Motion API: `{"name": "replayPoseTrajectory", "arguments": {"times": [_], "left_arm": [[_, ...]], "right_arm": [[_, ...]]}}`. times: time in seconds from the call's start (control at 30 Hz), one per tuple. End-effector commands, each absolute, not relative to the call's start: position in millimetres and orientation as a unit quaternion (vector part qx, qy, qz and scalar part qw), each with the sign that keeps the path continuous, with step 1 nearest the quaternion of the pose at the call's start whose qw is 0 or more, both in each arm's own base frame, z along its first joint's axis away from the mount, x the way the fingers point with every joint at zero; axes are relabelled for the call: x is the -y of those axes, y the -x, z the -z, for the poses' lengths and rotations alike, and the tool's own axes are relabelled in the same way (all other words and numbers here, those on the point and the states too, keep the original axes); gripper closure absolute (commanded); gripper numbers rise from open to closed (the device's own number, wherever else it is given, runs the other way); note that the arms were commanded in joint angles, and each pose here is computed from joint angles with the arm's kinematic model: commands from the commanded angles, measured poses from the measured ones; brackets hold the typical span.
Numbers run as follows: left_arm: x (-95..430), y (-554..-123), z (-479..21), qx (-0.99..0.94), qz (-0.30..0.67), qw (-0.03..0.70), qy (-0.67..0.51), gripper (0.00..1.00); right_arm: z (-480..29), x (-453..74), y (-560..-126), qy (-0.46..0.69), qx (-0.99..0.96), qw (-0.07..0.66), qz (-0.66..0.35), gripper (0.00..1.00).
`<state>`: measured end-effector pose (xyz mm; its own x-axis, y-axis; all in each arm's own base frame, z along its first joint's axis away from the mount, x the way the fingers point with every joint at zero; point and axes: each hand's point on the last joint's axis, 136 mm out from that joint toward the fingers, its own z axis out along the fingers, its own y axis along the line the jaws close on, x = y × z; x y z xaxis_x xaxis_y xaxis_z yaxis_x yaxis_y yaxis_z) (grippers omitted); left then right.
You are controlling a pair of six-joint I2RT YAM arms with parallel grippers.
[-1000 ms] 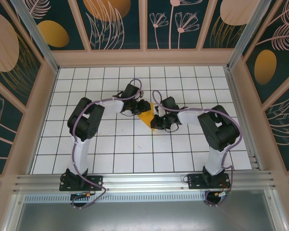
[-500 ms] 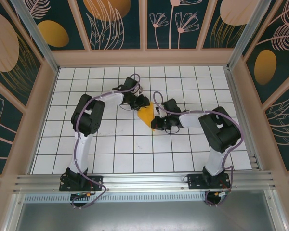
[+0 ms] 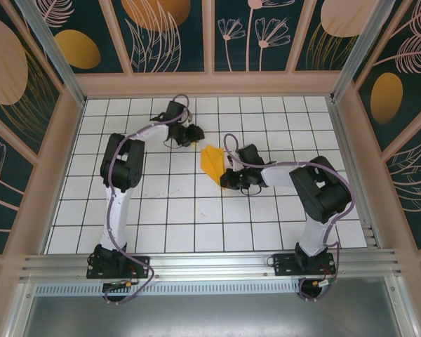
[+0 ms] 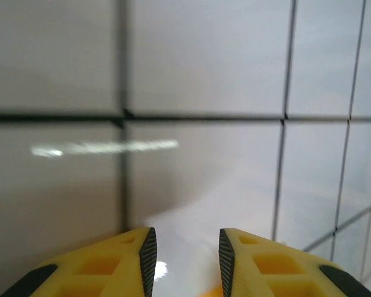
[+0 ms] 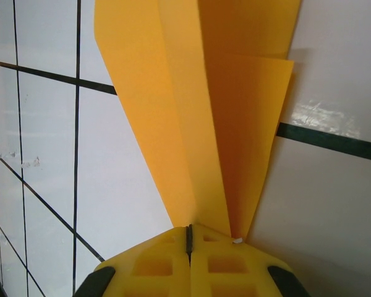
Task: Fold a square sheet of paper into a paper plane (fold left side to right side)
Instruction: Fourth fold the wing at the center of the table.
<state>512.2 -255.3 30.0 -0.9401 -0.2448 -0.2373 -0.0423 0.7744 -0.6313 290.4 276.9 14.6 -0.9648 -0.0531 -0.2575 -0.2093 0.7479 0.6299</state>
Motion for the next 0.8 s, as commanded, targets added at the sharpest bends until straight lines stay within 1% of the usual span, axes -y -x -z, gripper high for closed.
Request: {"name": "replayPoseTrajectory", "arguments": {"times": [0.0,0.1,0.2,0.33,0.43,0.53,0.67,0.77], "left_arm": [[244,-531,-84,-0.919,0.321,0.224,0.053,0.64],[242,-518,-114,-0.908,0.335,0.247,0.045,0.64],[246,-486,-132,-0.891,0.376,0.253,0.040,0.68],[261,-430,-126,-0.884,0.404,0.233,0.026,0.70],[280,-396,-115,-0.881,0.422,0.211,0.019,0.72],[305,-368,-102,-0.878,0.445,0.176,0.003,0.72],[323,-352,-87,-0.878,0.455,0.150,-0.003,0.72],[333,-347,-77,-0.879,0.458,0.135,-0.005,0.72]], "right_arm": [[44,-231,-231,0.021,-0.967,-0.014,-0.255,1.00],[43,-232,-233,0.023,-0.966,-0.009,-0.257,1.00],[42,-232,-235,0.025,-0.966,-0.004,-0.256,1.00],[44,-233,-236,0.027,-0.966,-0.003,-0.257,1.00],[45,-233,-236,0.028,-0.966,-0.005,-0.256,1.00],[45,-233,-237,0.029,-0.966,-0.005,-0.255,1.00],[46,-232,-237,0.028,-0.967,-0.005,-0.251,1.00],[46,-231,-235,0.028,-0.968,-0.006,-0.250,1.00]]}}
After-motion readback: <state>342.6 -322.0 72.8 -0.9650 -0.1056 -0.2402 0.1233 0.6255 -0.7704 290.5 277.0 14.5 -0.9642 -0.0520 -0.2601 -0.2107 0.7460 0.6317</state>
